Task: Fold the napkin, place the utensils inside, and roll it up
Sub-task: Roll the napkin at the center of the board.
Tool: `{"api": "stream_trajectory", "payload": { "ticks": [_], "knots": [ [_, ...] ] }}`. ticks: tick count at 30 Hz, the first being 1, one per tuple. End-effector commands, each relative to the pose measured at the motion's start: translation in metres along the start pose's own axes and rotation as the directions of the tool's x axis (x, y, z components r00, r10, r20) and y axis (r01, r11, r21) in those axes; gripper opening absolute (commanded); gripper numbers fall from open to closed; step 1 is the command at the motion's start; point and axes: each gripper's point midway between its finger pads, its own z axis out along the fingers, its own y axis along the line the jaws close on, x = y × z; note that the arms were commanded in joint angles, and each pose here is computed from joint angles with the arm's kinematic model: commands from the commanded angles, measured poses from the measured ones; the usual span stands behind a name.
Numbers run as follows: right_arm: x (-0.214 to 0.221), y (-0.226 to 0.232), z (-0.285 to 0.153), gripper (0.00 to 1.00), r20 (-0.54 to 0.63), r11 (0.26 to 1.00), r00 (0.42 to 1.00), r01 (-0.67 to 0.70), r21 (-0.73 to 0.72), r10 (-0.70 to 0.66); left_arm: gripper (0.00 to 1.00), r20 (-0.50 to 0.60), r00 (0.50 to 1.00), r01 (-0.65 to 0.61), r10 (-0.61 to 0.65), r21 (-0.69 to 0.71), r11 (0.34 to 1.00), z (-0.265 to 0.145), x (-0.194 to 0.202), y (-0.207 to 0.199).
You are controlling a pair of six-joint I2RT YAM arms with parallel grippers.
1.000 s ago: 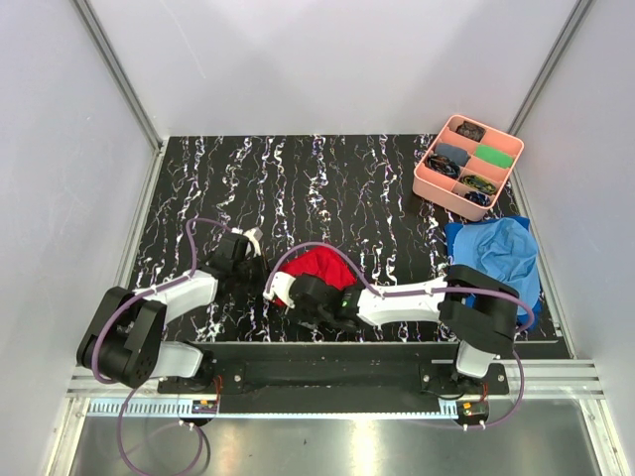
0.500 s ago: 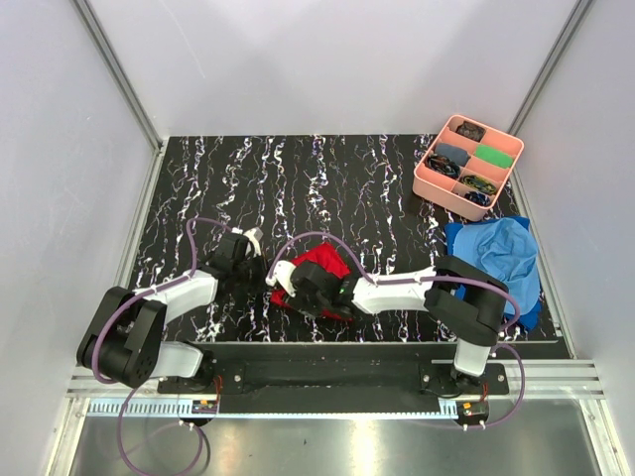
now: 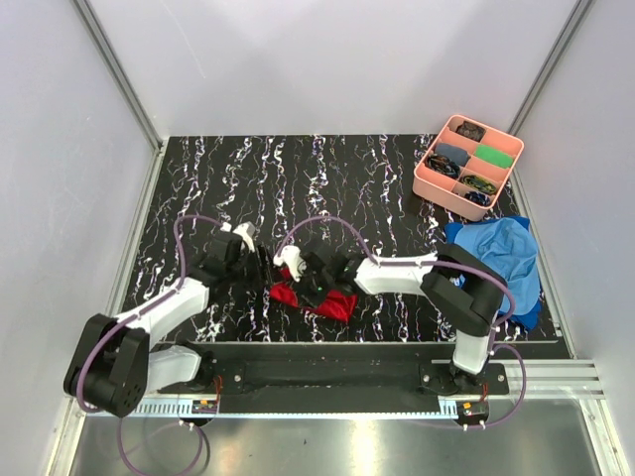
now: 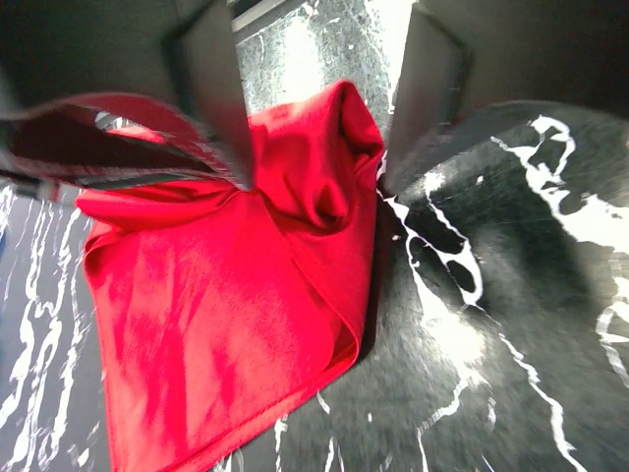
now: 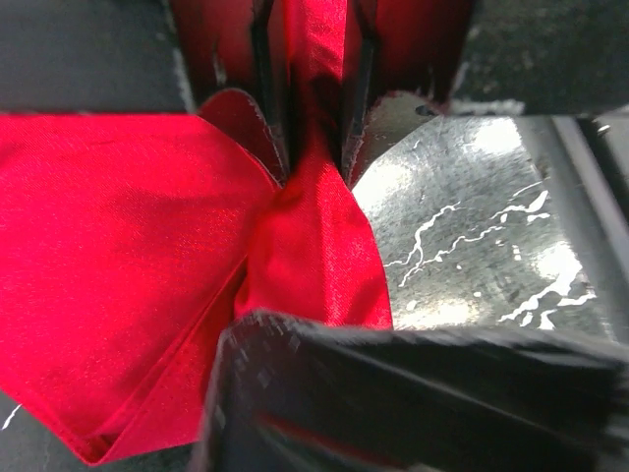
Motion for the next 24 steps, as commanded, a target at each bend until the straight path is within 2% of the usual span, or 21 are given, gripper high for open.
{"api": "stream_trajectory", "payload": {
  "ticks": [1,3,7,9,10,13,15,24],
  "knots": [
    [0.043,0.017,0.002,0.27,-0.134,0.975,0.983,-0.144,-0.171,0.122,0.61,0.107,0.994,0.003,0.003,-0.052,0.999,-0.010,-0.013,0.007],
    [0.042,0.018,0.000,0.27,-0.134,0.958,0.978,-0.184,-0.222,0.157,0.63,0.123,0.992,0.014,-0.006,-0.065,0.998,-0.012,-0.009,0.014],
    [0.040,0.017,0.000,0.27,-0.143,0.923,0.967,-0.246,-0.297,0.212,0.64,0.219,0.975,-0.029,0.022,0.029,0.999,-0.020,-0.018,-0.001],
    [0.037,0.016,-0.002,0.27,-0.146,0.897,0.958,-0.284,-0.338,0.249,0.64,0.216,0.976,-0.048,0.034,0.062,0.997,-0.022,-0.012,-0.004],
    [0.035,0.015,-0.003,0.27,-0.148,0.886,0.953,-0.300,-0.353,0.264,0.65,0.256,0.966,-0.074,0.047,0.097,0.993,-0.025,-0.019,-0.012],
    [0.028,0.012,-0.006,0.27,-0.164,0.832,0.928,-0.372,-0.411,0.334,0.65,0.276,0.959,-0.112,0.071,0.135,0.985,-0.028,-0.019,-0.019],
    [0.029,0.012,-0.007,0.27,-0.184,0.799,0.914,-0.406,-0.443,0.363,0.65,0.273,0.959,-0.127,0.083,0.150,0.981,-0.026,-0.016,-0.019],
    [0.027,0.004,-0.007,0.27,-0.246,0.735,0.875,-0.483,-0.476,0.416,0.65,0.215,0.973,-0.128,0.085,0.198,0.972,-0.008,-0.006,-0.021]
  ]
}}
